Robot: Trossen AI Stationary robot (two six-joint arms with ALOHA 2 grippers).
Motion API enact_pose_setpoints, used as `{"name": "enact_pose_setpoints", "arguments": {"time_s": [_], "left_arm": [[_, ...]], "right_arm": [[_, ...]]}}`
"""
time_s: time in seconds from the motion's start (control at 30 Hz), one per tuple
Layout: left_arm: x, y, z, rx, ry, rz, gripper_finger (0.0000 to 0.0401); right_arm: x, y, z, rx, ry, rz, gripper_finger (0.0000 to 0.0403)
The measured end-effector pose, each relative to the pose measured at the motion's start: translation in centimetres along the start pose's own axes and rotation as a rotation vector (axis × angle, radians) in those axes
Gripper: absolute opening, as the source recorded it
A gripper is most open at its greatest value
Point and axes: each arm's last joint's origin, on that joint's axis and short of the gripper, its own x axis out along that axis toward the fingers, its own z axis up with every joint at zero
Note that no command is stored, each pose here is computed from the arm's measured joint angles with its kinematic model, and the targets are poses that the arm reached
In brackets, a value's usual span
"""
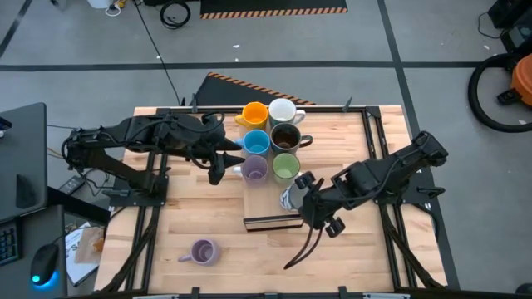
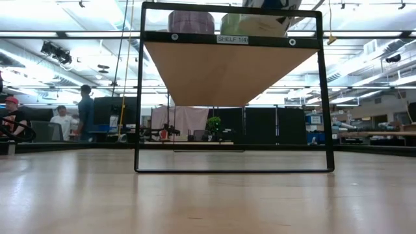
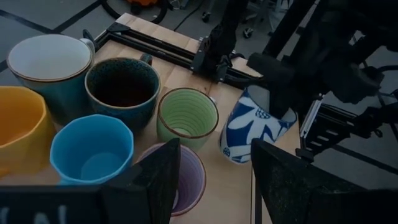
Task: Place coffee mugs
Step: Put the blue patterned mug on the shelf
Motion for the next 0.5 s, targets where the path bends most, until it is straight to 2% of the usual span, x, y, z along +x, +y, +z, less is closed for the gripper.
{"name": "enact_pose_setpoints", "arguments": {"time_s": [0.5], "left_arm": [[0.0, -0.1, 0.0, -0.008, 0.008, -0.017, 0.0204]], "right_arm": [[2.0, 0.6, -0.6, -0.004, 0.044, 0.031, 0.0040]]}}
